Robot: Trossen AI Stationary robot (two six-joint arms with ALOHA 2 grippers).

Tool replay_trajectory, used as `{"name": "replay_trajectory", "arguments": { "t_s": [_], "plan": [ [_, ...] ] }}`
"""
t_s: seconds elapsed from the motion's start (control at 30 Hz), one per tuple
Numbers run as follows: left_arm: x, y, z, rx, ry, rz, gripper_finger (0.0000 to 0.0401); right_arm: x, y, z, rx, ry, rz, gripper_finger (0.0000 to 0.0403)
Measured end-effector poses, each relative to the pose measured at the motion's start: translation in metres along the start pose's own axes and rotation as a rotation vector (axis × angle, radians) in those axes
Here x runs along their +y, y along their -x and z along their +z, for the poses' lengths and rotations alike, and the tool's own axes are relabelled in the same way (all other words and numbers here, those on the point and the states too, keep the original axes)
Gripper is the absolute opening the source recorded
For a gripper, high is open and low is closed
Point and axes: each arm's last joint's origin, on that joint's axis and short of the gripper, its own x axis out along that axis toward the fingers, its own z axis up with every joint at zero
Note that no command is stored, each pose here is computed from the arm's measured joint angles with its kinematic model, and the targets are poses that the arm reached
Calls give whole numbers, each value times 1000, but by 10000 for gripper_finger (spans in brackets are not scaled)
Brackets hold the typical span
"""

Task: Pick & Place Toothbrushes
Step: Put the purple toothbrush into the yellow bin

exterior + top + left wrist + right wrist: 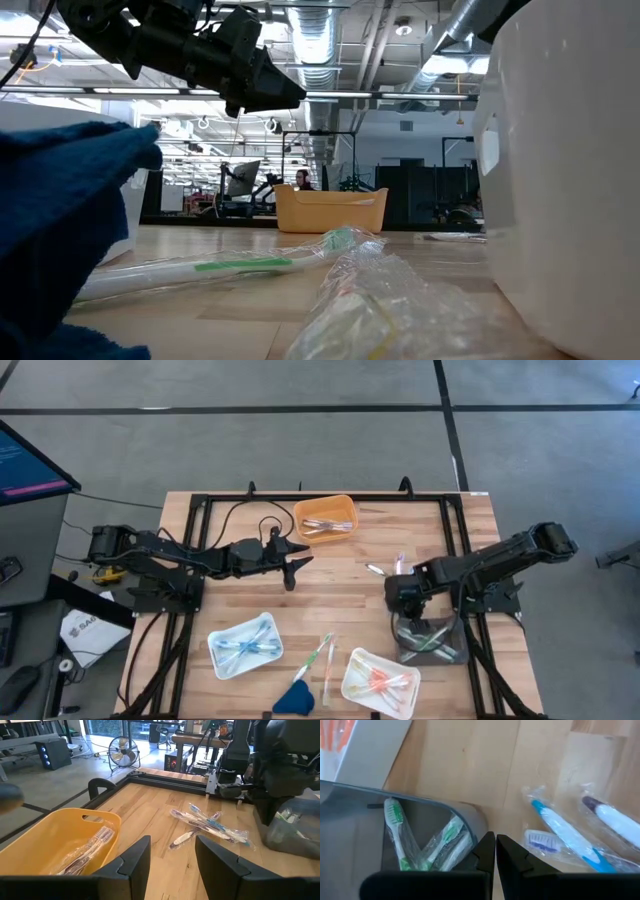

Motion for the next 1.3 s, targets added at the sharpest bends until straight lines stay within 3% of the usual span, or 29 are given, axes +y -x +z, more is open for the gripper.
{"name": "replay_trajectory", "arguments": {
  "t_s": [0.23,0.73,1.0,1.17,1.3],
  "plan": [
    [0,0,0,0,0,0,149,1,0,1,-7,15,-26,11],
    [0,0,0,4,-1,0,149,-30,6,1,-35,-121,-88,11],
    [0,0,0,5,-1,0,149,-45,11,9,-147,-162,-111,11],
    [0,0,-1,5,-2,0,149,-49,12,10,-163,-165,-119,11],
    [0,0,-1,6,-2,1,149,-51,12,6,-123,-87,-125,11]
  ]
}}
